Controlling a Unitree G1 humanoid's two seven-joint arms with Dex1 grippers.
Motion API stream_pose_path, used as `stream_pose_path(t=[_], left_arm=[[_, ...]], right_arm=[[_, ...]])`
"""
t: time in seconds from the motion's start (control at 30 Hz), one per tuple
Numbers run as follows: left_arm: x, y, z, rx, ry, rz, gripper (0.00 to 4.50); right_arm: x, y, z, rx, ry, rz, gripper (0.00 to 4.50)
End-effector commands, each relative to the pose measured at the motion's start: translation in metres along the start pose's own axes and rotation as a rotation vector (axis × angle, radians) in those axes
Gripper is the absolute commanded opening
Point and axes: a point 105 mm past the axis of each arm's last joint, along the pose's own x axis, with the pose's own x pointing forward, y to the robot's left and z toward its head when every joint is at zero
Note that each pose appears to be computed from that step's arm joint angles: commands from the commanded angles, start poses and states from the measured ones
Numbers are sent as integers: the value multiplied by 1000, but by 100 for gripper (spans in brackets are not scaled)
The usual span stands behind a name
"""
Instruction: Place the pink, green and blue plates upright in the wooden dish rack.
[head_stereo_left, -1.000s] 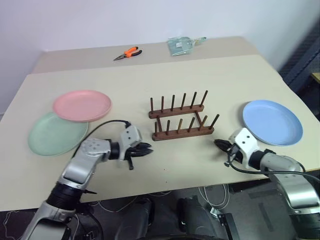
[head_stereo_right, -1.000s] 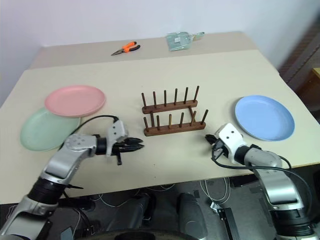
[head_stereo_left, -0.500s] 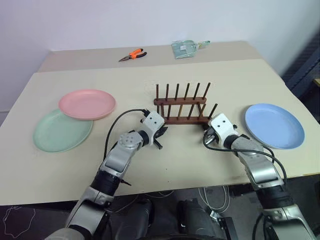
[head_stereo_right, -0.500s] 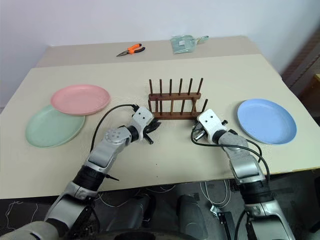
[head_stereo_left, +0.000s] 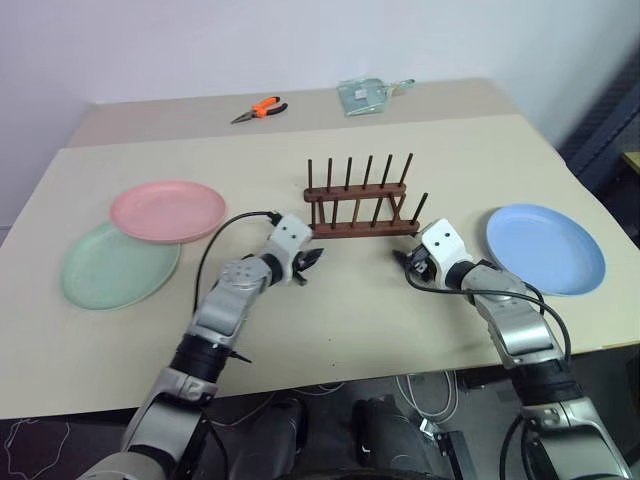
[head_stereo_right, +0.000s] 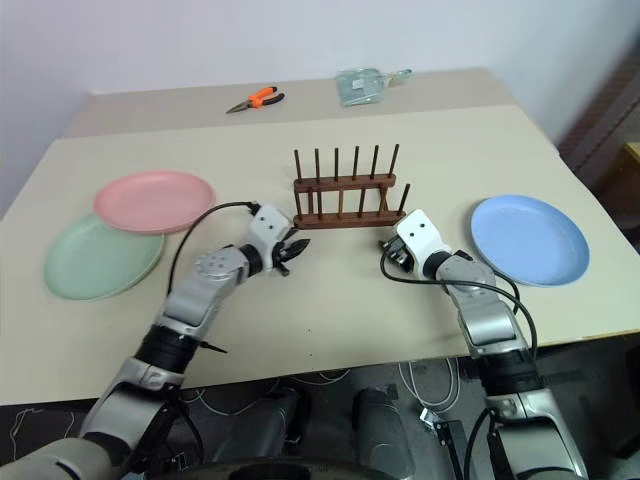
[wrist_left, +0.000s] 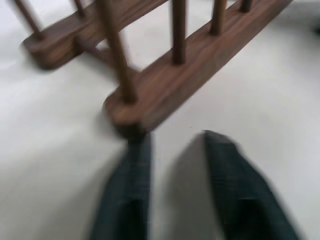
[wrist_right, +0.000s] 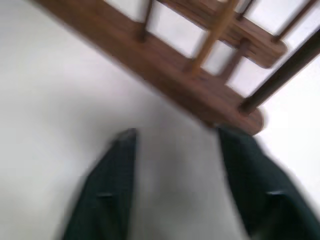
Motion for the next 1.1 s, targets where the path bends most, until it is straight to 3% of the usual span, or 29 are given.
stream_pose_path(t=[0.03, 0.1, 0.23, 0.37, 0.47, 0.6, 0.83, 0.93, 1.1], left_arm=[[-29, 45, 26, -65, -103, 193, 351], [-50, 86, 49, -113, -183, 410, 444], [-94, 140, 77, -156, -287, 742, 444], [-154, 175, 74, -235, -267, 1112, 444], [-177, 177, 53, -391, -204, 1235, 444], [-182, 169, 31, -592, -177, 1248, 444], [-165, 156, -1, -994, -190, 1137, 444], [-151, 155, -7, -1114, -200, 1052, 361], [-144, 157, -9, -1195, -213, 1013, 100]], right_arm=[[-14, 11, 38, -31, -125, 86, 435], [-16, 18, 40, -55, -128, 117, 450], [-14, 23, 39, -64, -120, 141, 450], [-7, 25, 40, -75, -126, 150, 450], [-4, 23, 43, -87, -136, 154, 450], [0, 23, 47, -93, -152, 161, 450], [1, 22, 48, -104, -164, 150, 450], [1, 20, 50, -111, -172, 135, 450], [-5, 10, 55, -100, -191, 103, 450]])
